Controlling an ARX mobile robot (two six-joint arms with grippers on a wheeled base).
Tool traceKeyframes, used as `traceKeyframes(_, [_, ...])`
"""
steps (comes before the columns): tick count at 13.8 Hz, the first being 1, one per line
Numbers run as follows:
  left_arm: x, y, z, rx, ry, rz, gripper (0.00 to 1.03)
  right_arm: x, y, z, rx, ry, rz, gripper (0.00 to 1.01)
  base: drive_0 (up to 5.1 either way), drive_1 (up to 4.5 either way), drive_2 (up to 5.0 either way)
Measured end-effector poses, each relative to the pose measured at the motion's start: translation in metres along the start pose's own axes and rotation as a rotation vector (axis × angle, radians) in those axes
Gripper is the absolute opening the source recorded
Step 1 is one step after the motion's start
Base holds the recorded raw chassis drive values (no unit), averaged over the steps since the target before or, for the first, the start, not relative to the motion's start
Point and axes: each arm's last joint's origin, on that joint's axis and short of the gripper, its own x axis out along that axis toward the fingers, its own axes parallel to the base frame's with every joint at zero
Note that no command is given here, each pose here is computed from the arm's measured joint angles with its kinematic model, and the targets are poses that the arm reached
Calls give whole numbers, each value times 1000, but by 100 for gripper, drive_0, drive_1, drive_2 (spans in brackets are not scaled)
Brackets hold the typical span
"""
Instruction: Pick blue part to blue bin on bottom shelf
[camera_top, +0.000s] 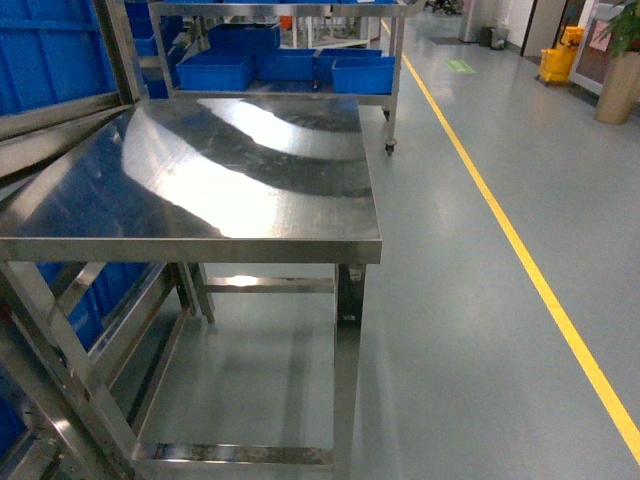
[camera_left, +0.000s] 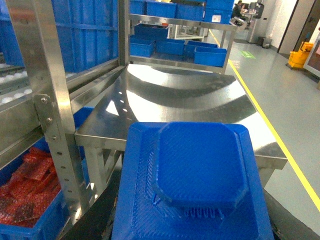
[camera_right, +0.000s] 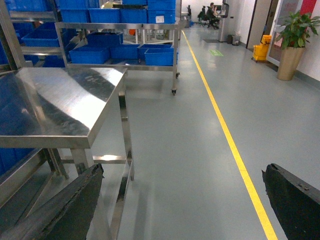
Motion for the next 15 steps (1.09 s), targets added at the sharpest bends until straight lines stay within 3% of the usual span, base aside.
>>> traceKeyframes(15, [0, 0, 0, 1, 4, 1, 43, 0, 0, 0, 0, -4, 0, 98, -485, 289, 207])
